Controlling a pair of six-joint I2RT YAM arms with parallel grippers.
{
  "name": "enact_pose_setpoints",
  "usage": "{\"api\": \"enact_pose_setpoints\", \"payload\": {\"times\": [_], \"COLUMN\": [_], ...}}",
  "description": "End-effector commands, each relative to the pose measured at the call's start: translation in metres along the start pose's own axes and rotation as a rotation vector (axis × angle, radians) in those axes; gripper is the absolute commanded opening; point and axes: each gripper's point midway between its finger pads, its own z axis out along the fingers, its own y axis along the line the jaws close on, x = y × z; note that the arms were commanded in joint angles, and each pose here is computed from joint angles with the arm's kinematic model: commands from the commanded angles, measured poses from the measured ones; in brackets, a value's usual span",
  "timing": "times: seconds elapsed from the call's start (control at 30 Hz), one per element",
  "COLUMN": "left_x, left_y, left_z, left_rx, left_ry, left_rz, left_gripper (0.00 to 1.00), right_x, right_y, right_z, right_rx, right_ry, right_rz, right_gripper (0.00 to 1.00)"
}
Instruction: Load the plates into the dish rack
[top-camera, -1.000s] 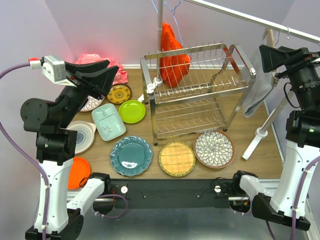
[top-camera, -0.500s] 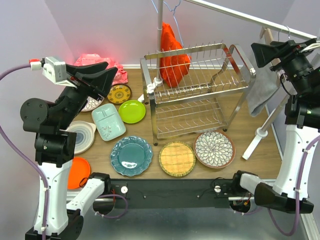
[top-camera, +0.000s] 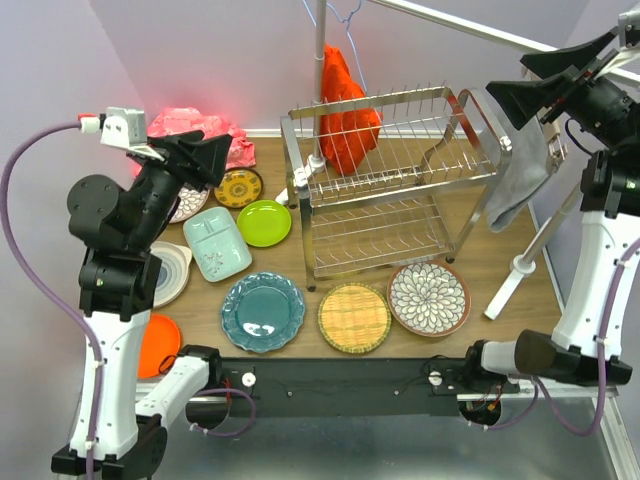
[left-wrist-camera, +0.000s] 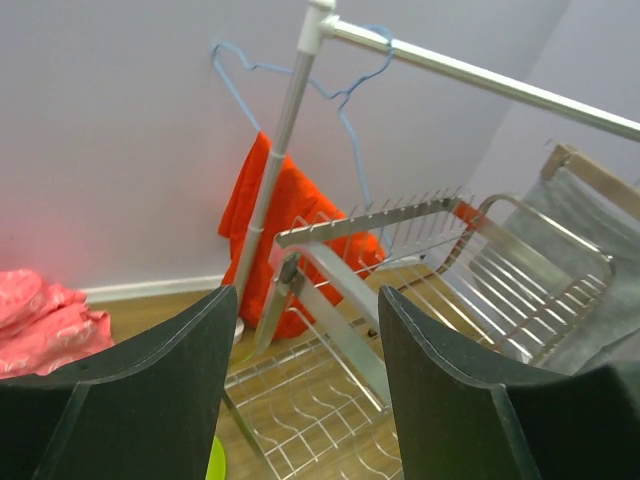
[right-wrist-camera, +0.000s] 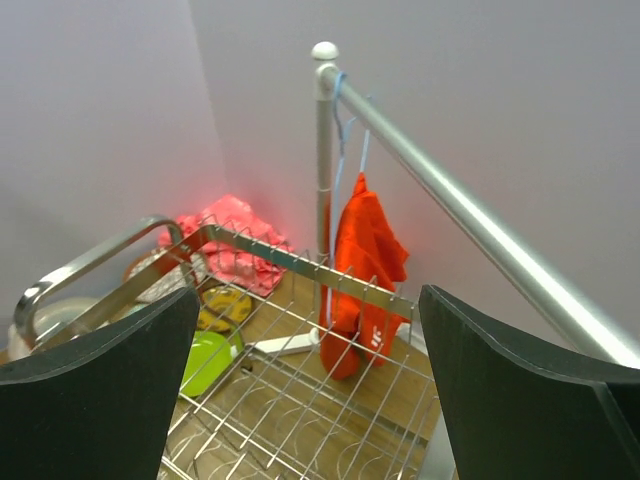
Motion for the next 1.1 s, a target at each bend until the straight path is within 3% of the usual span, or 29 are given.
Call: {"api": "enact_pose_setpoints", "payload": {"times": [0.0, 0.07, 0.27, 0.53, 0.77, 1.07], "left_x": [0.031, 0.039, 0.066, 0.115, 0.162, 0.208], "left_y": [0.031, 0.034, 0.054, 0.099, 0.163, 0.207], "left_z": [0.007, 0.01, 0.024, 0.059, 0.075, 0.089], "left_rx": [-0.118, -0.119, -0.162, -0.167, -0.249, -0.317], "left_ry": [0.077, 0.099, 0.169, 0.26, 0.348, 0.444], "left_rz": [-0.015, -0.025, -0.05, -0.182, -0.277, -0.291], "left_gripper": [0.73, 0.85, 0.87, 0.84, 0.79, 0.75], "right_x": [0.015, 0.023, 0.04, 0.068, 0.083, 0.089], "right_y": [0.011, 0.011, -0.005, -0.027, -0.056, -0.043], "right_z": [0.009, 0.011, 0.02, 0.032, 0.042, 0.056], "right_rx": [-0.183, -0.227, -0.241, -0.183, -0.067, -0.097], "right_ry": [0.075, 0.101, 0.134, 0.189, 0.225, 0.246], "right_rz": [0.078, 0.108, 0.163, 0.205, 0.178, 0.07], "right_gripper": [0.99, 0.99, 0.98, 0.97, 0.97, 0.96]}}
